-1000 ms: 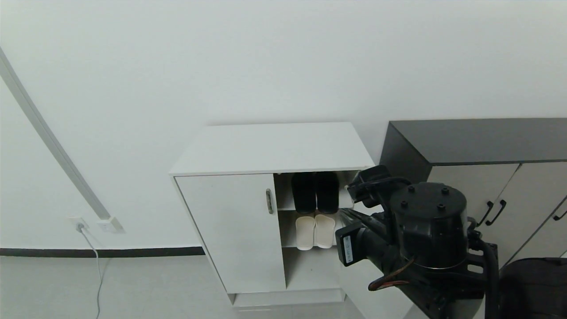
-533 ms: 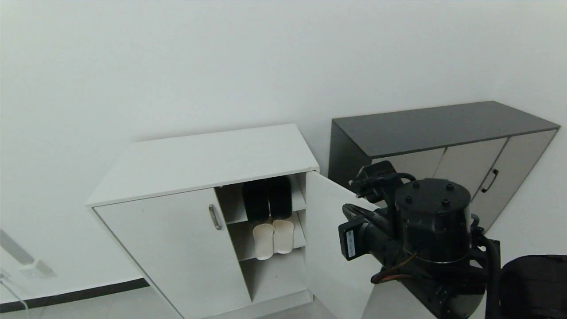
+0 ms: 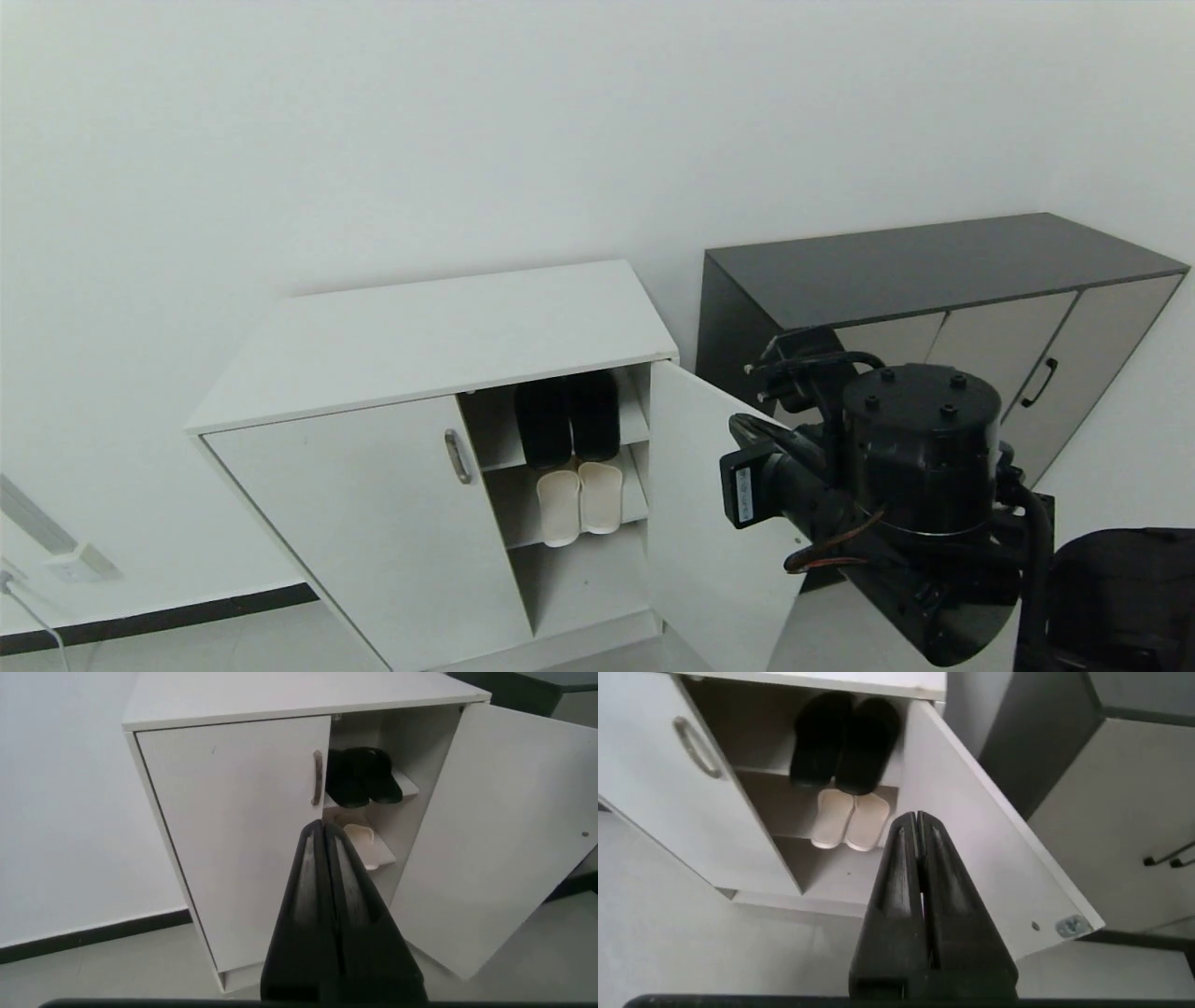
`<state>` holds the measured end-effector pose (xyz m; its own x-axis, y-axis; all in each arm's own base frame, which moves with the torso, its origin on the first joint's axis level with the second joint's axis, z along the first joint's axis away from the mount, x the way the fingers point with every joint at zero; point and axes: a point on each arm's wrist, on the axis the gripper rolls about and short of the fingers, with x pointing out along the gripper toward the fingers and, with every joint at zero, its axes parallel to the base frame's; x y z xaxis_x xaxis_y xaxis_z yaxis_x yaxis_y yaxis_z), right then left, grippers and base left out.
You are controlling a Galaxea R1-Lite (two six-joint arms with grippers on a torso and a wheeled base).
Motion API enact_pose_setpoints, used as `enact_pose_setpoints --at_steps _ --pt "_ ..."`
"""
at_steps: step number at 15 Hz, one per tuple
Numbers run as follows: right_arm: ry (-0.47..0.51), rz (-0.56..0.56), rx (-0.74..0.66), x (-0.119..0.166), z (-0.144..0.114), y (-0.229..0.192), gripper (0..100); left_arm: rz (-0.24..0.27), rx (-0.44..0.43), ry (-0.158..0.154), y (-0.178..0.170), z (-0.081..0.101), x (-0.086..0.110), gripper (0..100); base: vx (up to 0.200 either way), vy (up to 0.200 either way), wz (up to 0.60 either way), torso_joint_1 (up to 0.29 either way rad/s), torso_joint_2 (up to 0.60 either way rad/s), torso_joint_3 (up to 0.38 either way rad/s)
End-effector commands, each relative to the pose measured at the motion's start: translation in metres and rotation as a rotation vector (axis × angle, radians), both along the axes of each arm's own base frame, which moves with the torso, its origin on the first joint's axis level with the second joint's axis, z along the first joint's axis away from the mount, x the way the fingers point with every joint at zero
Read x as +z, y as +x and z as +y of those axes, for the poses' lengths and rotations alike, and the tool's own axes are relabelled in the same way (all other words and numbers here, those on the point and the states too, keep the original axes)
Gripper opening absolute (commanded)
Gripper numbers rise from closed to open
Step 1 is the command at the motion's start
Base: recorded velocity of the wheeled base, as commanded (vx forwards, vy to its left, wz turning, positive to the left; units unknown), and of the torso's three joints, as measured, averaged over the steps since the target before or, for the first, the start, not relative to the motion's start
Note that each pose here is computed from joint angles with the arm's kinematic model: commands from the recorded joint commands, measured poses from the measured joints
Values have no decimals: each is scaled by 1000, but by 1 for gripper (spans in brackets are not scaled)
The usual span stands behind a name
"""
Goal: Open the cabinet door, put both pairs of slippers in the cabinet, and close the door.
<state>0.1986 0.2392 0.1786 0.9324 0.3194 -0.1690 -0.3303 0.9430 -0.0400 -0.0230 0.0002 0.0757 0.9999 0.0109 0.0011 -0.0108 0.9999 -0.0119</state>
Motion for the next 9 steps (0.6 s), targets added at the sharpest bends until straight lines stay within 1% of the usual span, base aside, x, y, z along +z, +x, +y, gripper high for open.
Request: enact_pose_setpoints --at_steps 1,5,7,9 --pt "-1 2 -8 -1 -2 2 0 1 1 0 0 0 0 0 -200 0 0 7 12 2" --pt "-6 6 -22 -2 -4 6 0 1 3 -2 0 0 0 0 -200 0 0 -1 2 -2" --pt "-5 8 -43 -3 -7 14 0 1 3 -2 0 0 0 0 0 0 0 0 0 0" --pt "8 27 -104 -6 -12 35 0 1 1 0 0 0 0 0 0 0 0 0 0 0"
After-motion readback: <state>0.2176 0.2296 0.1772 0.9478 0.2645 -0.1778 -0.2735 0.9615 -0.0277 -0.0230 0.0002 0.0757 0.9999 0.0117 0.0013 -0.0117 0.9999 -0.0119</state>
